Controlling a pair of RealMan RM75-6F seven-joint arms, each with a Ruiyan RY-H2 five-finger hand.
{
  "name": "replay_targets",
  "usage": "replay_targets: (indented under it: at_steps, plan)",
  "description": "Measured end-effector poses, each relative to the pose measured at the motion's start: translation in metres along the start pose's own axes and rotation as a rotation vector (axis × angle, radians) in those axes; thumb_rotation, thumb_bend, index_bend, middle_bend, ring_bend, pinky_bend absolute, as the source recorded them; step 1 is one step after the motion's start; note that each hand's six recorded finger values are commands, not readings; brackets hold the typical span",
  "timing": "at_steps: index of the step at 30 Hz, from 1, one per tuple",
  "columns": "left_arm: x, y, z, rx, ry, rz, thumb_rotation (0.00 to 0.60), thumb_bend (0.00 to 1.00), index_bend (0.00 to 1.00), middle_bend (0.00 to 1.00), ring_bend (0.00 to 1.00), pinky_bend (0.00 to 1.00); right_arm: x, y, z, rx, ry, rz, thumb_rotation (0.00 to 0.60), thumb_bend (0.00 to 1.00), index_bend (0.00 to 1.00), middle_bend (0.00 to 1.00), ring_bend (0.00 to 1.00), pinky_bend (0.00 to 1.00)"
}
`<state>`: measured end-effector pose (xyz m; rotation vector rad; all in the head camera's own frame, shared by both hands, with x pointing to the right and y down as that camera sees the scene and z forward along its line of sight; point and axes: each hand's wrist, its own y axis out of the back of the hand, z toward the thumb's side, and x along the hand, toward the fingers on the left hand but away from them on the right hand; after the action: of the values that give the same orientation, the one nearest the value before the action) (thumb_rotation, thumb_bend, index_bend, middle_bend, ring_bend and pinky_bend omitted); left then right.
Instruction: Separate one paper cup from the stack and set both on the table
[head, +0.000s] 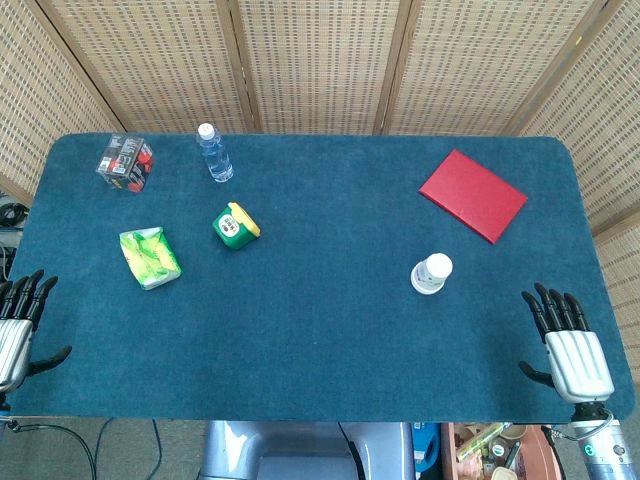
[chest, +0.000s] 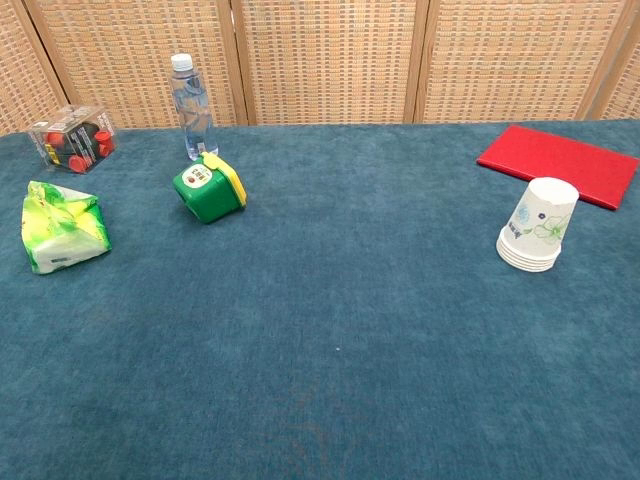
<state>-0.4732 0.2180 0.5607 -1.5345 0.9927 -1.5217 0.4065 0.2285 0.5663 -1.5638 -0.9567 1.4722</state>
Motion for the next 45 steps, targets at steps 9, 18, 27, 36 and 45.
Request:
replay_targets:
  at_steps: [9, 18, 27, 36, 45]
  plan:
    - [0.0, -0.001, 0.001, 0.007, -0.004, -0.003, 0.6, 0.18, 0.0, 0.0, 0.0, 0.0, -0.029, 0.025, 0.037, 0.002, 0.091, -0.051, 0.6, 0.02, 0.15, 0.0, 0.0, 0.2]
    - [0.001, -0.004, 0.003, 0.016, -0.009, -0.008, 0.6, 0.18, 0.0, 0.0, 0.0, 0.0, -0.078, 0.025, 0.089, 0.035, 0.153, 0.047, 0.6, 0.02, 0.15, 0.0, 0.0, 0.23]
    - [0.003, -0.006, -0.002, 0.009, 0.005, -0.017, 0.6, 0.18, 0.0, 0.0, 0.0, 0.0, -0.12, 0.009, 0.128, 0.076, 0.144, 0.137, 0.6, 0.02, 0.17, 0.02, 0.0, 0.23]
    - [0.005, -0.009, -0.002, 0.01, 0.006, -0.028, 0.6, 0.18, 0.0, 0.0, 0.0, 0.0, -0.15, -0.009, 0.139, 0.122, 0.093, 0.197, 0.6, 0.02, 0.17, 0.02, 0.0, 0.24]
    - [0.006, -0.013, 0.001, 0.016, -0.001, -0.037, 0.6, 0.18, 0.0, 0.0, 0.0, 0.0, -0.169, -0.024, 0.119, 0.158, 0.019, 0.237, 0.6, 0.02, 0.17, 0.02, 0.0, 0.24]
